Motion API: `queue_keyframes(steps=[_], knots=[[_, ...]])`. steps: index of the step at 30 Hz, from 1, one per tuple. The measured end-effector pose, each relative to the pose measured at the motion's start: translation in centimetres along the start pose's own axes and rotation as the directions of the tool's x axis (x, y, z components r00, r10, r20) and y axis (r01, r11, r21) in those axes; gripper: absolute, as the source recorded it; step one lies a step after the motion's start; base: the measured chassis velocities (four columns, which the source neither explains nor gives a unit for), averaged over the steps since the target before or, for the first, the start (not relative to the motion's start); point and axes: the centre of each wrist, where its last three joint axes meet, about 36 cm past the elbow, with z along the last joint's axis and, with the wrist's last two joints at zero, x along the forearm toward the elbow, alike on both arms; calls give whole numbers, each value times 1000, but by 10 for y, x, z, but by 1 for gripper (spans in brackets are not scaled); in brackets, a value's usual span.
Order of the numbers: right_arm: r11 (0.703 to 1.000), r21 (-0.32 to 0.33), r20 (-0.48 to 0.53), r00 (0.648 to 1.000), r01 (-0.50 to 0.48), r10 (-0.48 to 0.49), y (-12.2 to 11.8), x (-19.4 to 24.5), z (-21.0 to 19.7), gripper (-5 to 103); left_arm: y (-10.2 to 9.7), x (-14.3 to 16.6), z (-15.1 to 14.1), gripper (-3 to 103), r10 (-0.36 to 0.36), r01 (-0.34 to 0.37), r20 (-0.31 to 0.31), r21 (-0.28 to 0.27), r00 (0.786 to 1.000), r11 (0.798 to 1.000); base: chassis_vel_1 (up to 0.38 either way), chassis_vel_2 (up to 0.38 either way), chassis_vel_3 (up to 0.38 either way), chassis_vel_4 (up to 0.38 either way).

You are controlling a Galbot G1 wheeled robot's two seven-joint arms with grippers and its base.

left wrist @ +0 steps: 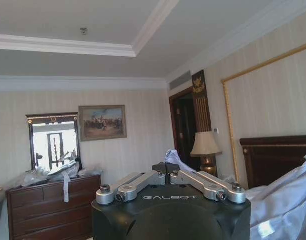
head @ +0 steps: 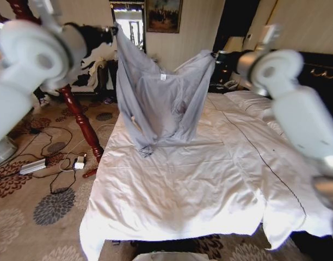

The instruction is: Pick up the clothes from the bed and hang them on the clothes hanger.

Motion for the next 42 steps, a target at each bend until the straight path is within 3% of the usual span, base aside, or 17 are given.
queue_keyframes(steps=[2, 4, 6, 7, 11, 16, 20, 25, 27, 30, 32, 36, 42], knots=[[999, 33, 12, 1000, -19, 18, 0, 34, -2, 0, -7, 29, -8, 0, 7, -7, 18, -11, 1000, 1000, 0, 0, 0, 0], [999, 48, 20, 1000, -23, 22, 1, 48, -4, 0, -10, 38, -10, 0, 11, -11, 26, -18, 1000, 1000, 0, 0, 0, 0], [992, 111, 57, 997, -54, 48, 4, 93, -16, 0, -15, 70, -19, 0, 9, -7, 49, -44, 999, 999, 0, 0, 0, 0], [992, 111, 57, 997, -54, 48, 4, 93, -16, 0, -15, 70, -19, 0, 9, -7, 49, -44, 999, 999, 0, 0, 0, 0], [973, 213, 32, 996, -84, 79, 14, 134, -20, 0, -19, 99, -21, 0, -9, 12, 32, -81, 999, 997, 0, 0, 0, 0], [973, 220, -1, 997, -69, 71, 23, 137, -12, 0, -31, 97, -6, 0, 0, 0, 7, -81, 1000, 997, 0, 0, 0, 0], [974, 218, -36, 996, -66, 76, 27, 125, 8, 0, -35, 84, 18, 0, -4, 1, -38, -77, 999, 997, 0, 0, 0, 0], [984, 174, -122, 990, -48, 70, 35, 91, 59, 0, -32, 61, 89, 0, -48, 31, -174, -100, 984, 994, 0, 0, 0, 0], [985, 169, -134, 989, -46, 69, 36, 86, 66, 0, -32, 58, 98, 0, -54, 35, -189, -101, 981, 994, 0, 0, 0, 0], [990, 134, -197, 978, -49, 75, 34, 52, 108, 0, -26, 40, 146, 0, -89, 69, -254, -86, 963, 994, 0, 0, 0, 0], [991, 127, -206, 976, -50, 76, 33, 45, 116, 0, -24, 36, 154, 0, -100, 81, -264, -83, 959, 993, 0, 0, 0, 0], [993, 95, -249, 964, -75, 97, 36, -22, 171, 0, 4, 0, 207, 0, -205, 190, -316, -79, 926, 979, 0, 0, 0, 0], [990, 99, -260, 958, -96, 119, 52, -89, 202, 0, 19, -39, 237, 0, -265, 260, -319, -61, 910, 964, 0, 0, 0, 0]])
